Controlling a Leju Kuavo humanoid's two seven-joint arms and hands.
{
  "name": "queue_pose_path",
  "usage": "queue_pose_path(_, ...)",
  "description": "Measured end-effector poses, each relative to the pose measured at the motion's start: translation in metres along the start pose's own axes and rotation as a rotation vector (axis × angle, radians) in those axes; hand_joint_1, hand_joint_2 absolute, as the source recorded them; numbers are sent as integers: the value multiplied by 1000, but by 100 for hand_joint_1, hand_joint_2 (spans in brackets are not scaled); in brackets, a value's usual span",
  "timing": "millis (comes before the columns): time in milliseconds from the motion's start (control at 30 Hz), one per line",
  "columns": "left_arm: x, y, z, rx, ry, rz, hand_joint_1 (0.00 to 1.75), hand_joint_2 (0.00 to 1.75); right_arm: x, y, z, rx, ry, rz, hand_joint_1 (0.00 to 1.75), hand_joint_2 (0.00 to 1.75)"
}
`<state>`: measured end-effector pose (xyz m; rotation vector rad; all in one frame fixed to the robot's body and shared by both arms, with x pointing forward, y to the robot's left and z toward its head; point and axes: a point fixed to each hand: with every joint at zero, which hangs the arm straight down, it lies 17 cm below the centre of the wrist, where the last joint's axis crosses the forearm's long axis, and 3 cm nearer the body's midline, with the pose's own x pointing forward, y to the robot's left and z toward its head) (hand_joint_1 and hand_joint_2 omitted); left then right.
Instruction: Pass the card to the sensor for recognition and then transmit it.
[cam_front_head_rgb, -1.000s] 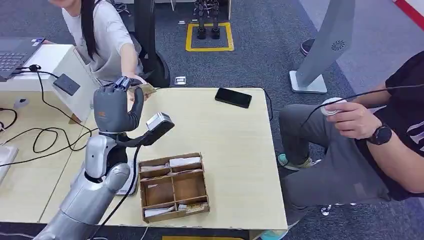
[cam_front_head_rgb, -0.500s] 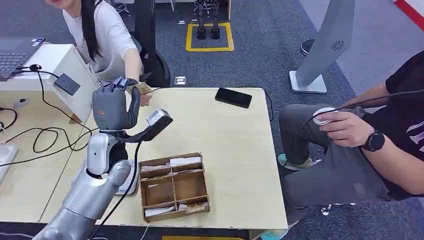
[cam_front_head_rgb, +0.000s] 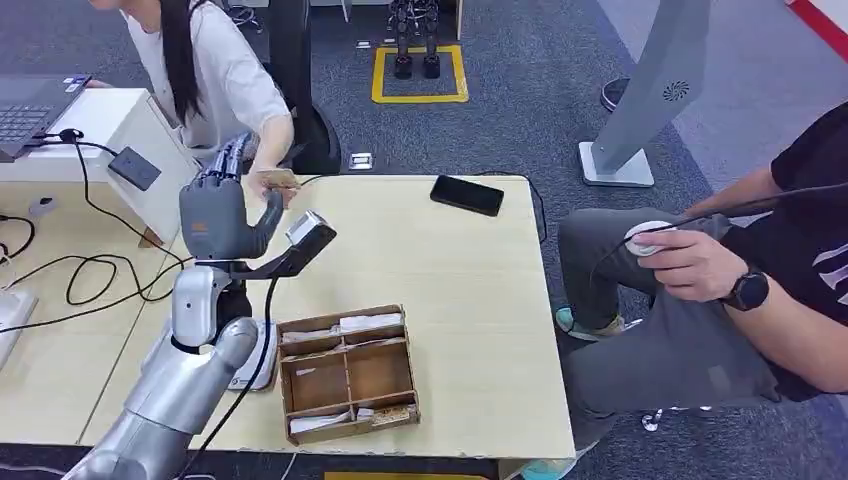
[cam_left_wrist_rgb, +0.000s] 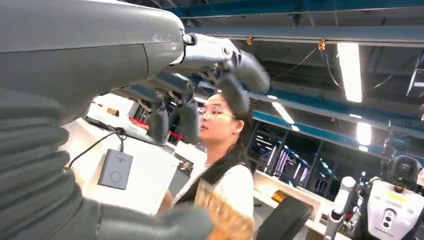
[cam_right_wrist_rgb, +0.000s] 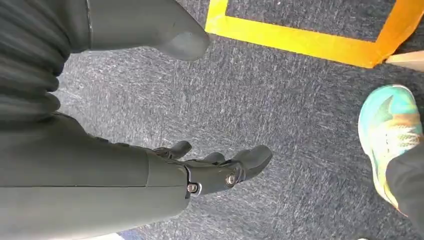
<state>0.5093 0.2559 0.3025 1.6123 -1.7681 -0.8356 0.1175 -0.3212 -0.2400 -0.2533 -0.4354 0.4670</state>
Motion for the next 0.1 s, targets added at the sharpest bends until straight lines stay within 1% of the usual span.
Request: queue_pose_path(100, -3, 0, 0, 1, 8, 2, 0, 175, -1, 1, 0, 3, 3, -4, 0, 175)
